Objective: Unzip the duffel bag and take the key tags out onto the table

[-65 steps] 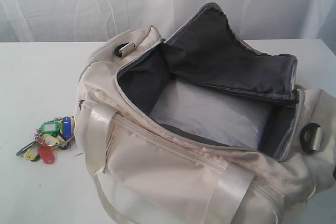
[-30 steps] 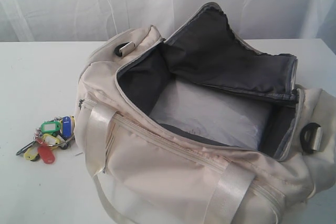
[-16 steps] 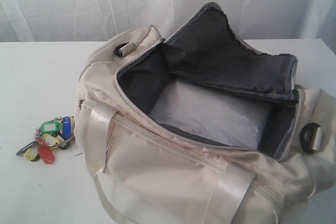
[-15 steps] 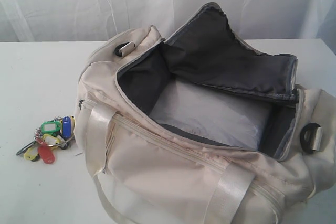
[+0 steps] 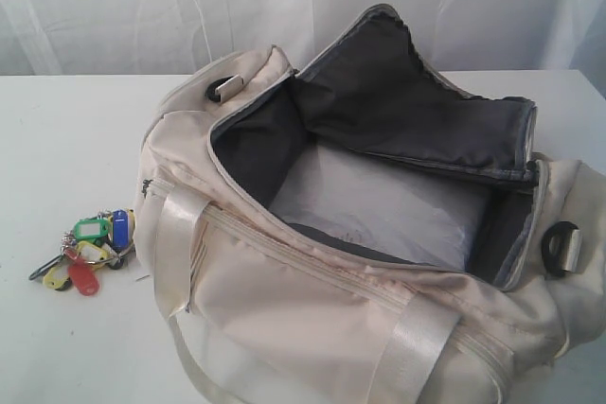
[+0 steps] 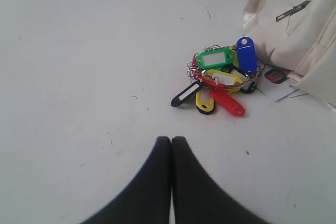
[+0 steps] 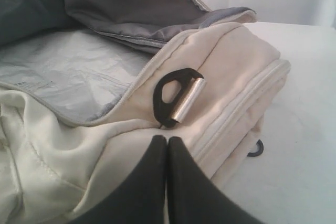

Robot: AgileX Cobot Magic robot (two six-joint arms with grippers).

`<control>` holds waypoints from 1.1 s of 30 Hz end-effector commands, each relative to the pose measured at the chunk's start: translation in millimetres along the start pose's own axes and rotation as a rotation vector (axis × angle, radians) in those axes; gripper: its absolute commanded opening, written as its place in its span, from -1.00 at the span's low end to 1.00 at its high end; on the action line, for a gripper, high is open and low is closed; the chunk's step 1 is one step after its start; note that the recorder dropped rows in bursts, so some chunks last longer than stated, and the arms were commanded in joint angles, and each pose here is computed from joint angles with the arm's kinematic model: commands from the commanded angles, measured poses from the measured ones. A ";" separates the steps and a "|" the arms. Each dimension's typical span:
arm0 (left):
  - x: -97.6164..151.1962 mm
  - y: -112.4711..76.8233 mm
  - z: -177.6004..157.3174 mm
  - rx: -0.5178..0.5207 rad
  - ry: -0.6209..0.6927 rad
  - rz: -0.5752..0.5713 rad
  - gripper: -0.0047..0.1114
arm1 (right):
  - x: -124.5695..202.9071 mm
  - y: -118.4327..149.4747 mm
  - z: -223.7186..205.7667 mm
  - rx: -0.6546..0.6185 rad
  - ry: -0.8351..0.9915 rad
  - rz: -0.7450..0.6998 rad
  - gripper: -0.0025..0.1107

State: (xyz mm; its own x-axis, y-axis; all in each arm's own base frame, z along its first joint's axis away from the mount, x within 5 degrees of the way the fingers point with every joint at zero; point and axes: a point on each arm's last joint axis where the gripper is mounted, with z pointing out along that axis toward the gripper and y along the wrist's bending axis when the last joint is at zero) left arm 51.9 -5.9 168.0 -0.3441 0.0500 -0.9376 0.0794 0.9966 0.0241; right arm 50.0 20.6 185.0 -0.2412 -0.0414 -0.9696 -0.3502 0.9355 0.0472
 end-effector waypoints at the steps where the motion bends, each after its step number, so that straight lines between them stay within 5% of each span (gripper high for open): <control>1: 0.7 -0.2 0.1 0.002 -0.003 -0.008 -0.92 | 0.6 -0.9 0.2 0.010 -0.012 -0.022 -0.96; 33: 0.7 -0.2 0.1 0.002 -0.003 -0.008 -0.92 | 0.1 -10.5 -0.6 0.177 -0.017 -0.006 -0.96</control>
State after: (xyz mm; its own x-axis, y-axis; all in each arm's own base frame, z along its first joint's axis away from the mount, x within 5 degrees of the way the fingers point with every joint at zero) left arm 51.9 -5.9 168.0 -0.3441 0.0500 -0.9376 0.0794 0.9966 0.0241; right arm 52.8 11.3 185.1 -0.2351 -0.0460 -0.9709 -0.1983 0.9801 0.0015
